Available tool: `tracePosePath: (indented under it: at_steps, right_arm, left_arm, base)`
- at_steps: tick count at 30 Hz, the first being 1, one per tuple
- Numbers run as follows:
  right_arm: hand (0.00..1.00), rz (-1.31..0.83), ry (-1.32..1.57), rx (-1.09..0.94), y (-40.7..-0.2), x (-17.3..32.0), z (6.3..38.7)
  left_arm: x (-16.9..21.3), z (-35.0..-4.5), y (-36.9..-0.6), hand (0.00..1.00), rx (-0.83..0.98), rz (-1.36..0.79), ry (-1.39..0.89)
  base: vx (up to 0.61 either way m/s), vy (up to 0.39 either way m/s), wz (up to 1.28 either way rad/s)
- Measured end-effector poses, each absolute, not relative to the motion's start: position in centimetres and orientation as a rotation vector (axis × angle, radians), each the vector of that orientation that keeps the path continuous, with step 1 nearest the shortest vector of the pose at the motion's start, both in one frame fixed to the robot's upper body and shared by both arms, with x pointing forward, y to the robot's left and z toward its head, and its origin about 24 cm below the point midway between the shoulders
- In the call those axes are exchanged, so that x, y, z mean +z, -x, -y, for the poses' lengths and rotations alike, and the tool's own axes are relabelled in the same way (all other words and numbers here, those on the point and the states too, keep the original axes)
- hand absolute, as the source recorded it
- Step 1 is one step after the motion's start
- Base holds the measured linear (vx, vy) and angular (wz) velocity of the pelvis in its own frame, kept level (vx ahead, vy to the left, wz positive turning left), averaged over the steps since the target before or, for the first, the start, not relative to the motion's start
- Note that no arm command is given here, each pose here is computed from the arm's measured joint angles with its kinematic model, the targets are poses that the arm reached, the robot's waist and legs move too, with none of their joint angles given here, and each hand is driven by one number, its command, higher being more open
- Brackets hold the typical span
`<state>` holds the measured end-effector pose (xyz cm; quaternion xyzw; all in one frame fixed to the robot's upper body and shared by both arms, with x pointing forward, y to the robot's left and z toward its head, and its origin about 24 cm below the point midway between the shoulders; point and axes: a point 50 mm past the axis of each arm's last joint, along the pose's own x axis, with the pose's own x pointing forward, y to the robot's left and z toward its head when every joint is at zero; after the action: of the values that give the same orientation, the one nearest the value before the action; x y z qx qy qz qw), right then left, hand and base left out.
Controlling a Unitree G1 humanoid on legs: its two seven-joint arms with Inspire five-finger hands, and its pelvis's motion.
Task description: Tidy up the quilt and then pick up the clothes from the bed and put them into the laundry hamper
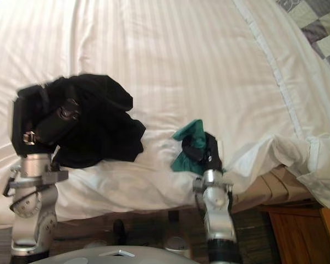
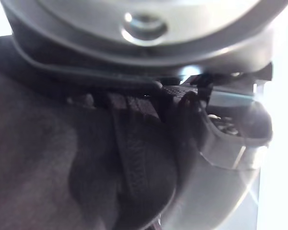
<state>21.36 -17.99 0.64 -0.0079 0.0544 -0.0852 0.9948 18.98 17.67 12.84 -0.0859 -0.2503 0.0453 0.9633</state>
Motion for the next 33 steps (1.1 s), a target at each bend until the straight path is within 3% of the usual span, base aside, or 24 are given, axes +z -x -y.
tracePosePath:
  at_steps: [9,17,22,26,30,33]
  right_arm:
    - [0.00,0.043,-0.489,-0.029,-20.9,3.5,13.8]
    - [0.00,0.102,-0.444,-0.020,-20.8,4.7,13.5]
    - [0.00,-0.019,-0.304,-0.042,-20.5,1.6,13.9]
    - [0.00,-0.296,-0.223,-0.224,-18.8,-4.4,17.4]
    - [0.00,-0.410,-0.220,-0.331,-16.5,-6.4,18.2]
    - [0.00,-0.471,-0.215,-0.311,-15.6,-7.2,17.3]
  left_arm:
    - [9.8,-16.9,-17.2,0.00,0.172,0.352,0.463]
    - [8.1,-17.8,-16.2,0.00,0.273,0.280,0.505]
    - [4.1,-19.1,-15.9,0.00,0.368,0.116,0.445]
    - [-1.4,-18.4,-16.0,0.00,0.380,-0.139,0.405]
    - [-5.9,-18.5,-13.6,0.00,0.440,-0.392,0.402]
    - [-6.6,-18.3,-12.8,0.00,0.434,-0.438,0.397]
  base:
    - [-0.07,-0.195,1.16]
    - [-0.21,-0.050,1.25]
    - [-0.09,-0.011,1.48]
    - [-0.01,0.141,1.77]
    - [0.05,0.201,1.42]
    - [0.03,0.224,1.21]
